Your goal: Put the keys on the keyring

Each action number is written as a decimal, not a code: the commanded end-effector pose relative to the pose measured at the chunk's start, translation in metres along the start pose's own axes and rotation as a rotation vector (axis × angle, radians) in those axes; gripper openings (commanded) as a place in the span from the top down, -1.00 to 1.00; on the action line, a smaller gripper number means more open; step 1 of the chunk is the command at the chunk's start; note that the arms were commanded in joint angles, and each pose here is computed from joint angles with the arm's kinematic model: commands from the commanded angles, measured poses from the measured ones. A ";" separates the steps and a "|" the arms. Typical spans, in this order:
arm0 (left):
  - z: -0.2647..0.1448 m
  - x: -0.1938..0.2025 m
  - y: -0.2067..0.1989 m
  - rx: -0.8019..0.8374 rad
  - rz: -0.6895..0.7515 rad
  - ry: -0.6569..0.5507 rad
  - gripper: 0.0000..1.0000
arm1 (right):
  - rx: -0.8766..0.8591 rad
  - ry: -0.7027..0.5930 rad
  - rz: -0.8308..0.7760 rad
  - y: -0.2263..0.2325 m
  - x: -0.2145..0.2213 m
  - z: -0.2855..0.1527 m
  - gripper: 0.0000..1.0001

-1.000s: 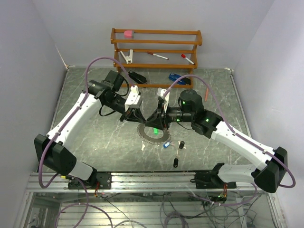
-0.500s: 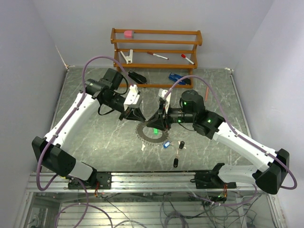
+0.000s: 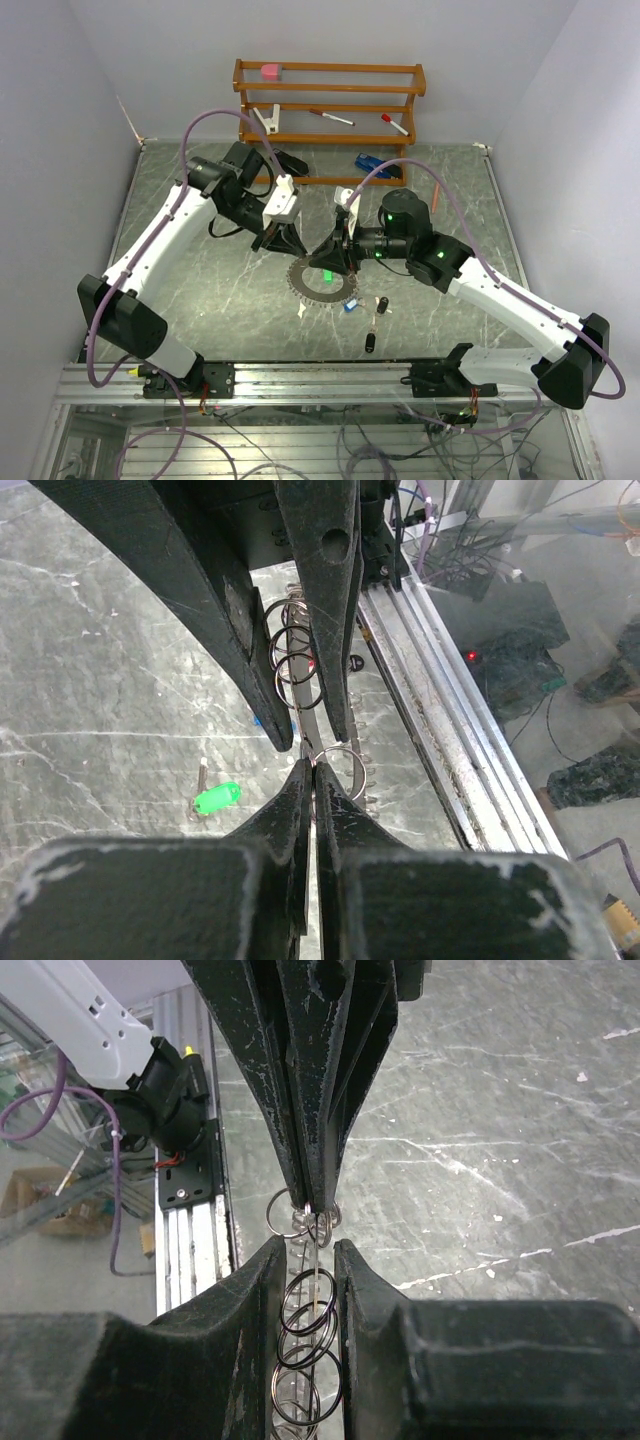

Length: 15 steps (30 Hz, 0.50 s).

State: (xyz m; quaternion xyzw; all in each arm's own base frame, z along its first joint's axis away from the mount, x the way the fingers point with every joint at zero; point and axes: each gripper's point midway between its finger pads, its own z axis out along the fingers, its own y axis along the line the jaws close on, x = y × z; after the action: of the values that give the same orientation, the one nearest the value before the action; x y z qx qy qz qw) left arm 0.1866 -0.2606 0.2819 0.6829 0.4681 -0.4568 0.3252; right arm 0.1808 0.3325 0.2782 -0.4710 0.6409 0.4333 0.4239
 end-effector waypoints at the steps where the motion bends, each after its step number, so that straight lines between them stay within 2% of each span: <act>1: -0.001 -0.008 -0.008 0.044 0.007 -0.007 0.86 | 0.008 -0.021 -0.034 0.001 -0.009 -0.005 1.00; 5: -0.003 -0.010 -0.008 0.041 0.014 0.001 0.80 | 0.021 0.000 -0.031 -0.001 -0.003 -0.006 1.00; 10: -0.003 -0.011 -0.011 0.045 0.015 -0.007 0.58 | 0.026 -0.010 -0.035 -0.001 -0.004 -0.008 1.00; 13: -0.002 -0.011 -0.012 0.047 0.014 -0.007 0.64 | 0.026 -0.015 -0.037 -0.001 -0.005 -0.007 1.00; 15: -0.003 -0.011 -0.012 0.045 0.008 -0.003 0.77 | 0.027 -0.015 -0.039 -0.002 -0.005 -0.007 1.00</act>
State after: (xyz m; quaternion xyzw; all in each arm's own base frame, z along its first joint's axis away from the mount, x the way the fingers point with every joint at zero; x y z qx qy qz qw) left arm 0.1804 -0.2583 0.2832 0.6906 0.4623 -0.4634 0.3076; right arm 0.1820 0.3290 0.2720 -0.4733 0.6487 0.4220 0.4209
